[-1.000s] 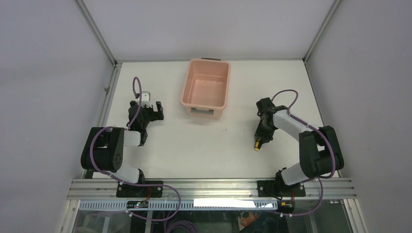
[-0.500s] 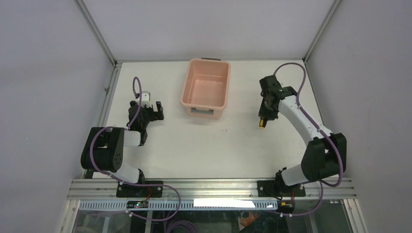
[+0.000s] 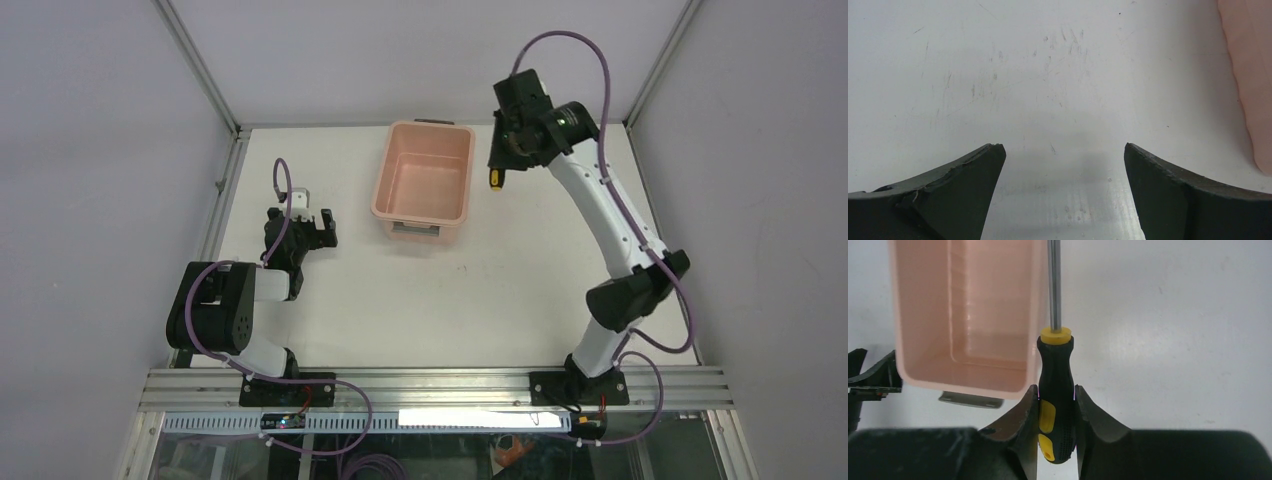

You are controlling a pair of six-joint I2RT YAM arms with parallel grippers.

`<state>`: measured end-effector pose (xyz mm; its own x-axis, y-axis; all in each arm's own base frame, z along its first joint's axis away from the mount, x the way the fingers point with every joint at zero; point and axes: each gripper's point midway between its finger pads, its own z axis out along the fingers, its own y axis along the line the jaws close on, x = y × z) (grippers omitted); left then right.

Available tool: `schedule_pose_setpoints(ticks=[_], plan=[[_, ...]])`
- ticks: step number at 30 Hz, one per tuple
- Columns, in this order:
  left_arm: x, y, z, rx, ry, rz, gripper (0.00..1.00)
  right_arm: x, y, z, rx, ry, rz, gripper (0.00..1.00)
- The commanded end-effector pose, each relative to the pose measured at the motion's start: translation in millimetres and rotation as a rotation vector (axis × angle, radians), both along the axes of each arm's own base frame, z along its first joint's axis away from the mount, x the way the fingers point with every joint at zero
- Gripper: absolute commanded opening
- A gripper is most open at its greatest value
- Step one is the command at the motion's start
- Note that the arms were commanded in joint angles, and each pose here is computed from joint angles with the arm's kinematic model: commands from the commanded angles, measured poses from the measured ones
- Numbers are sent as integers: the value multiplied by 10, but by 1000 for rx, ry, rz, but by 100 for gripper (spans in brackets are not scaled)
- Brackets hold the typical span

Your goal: Put the screwdriver in the bin

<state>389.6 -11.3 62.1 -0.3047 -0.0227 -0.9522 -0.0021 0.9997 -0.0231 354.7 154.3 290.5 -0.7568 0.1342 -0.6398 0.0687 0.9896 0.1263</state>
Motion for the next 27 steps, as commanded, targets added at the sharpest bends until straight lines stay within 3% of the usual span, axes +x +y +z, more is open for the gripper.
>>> schedule_pose_setpoints(ticks=[1,6,13,24,27], plan=[[43,-48,169,-20,-55,-8,99,193,543,23,18,12,135,0],[42,-51,167,-20,-55,-10,99,528,1067,-65,58,-15,207,0],[42,-50,165,-20,-54,-10,99,837,1475,-836,34,57,231,0],[42,-50,165,-20,-54,-10,99,1035,1606,-2117,-59,192,237,0],[42,-52,168,-20,-55,-10,99,1018,1584,-2266,-83,220,242,9]])
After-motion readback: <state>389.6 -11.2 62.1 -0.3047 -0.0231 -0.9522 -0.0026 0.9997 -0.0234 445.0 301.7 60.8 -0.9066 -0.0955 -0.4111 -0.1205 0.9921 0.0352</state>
